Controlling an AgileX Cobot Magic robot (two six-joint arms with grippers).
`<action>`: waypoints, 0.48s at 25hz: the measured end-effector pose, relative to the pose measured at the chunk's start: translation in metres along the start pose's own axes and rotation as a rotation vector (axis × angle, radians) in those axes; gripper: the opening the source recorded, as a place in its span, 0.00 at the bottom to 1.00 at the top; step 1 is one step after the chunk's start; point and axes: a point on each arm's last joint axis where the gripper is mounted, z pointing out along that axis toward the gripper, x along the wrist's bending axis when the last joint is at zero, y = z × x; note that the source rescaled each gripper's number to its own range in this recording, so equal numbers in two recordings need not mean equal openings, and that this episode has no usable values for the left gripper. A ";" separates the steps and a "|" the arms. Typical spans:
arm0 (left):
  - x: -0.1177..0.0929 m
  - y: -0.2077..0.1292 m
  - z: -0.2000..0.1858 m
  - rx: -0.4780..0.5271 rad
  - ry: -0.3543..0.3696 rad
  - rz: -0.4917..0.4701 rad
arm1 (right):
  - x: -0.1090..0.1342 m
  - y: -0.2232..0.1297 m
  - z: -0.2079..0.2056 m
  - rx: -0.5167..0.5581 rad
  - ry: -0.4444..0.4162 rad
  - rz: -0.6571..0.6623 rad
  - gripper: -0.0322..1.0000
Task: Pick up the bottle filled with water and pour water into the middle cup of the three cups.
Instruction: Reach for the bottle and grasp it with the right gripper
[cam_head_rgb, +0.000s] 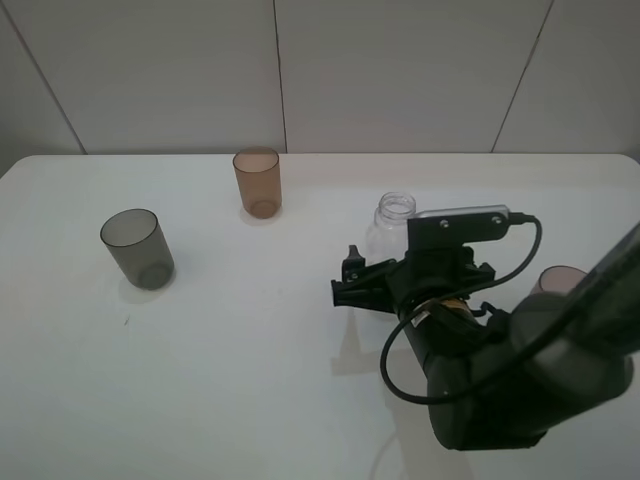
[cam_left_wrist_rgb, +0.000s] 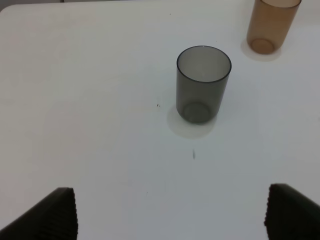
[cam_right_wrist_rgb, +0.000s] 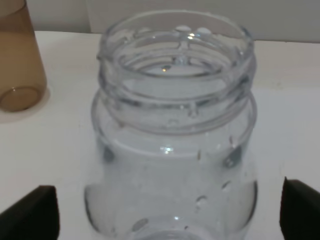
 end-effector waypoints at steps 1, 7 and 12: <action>0.000 0.000 0.000 0.000 0.000 0.000 | -0.002 0.000 0.001 0.005 -0.006 0.003 0.94; 0.000 0.000 0.000 0.000 0.000 0.000 | -0.005 -0.001 0.007 0.029 0.006 -0.006 0.94; 0.000 0.000 0.000 0.000 0.000 0.000 | -0.002 -0.004 0.014 0.038 0.017 -0.019 0.94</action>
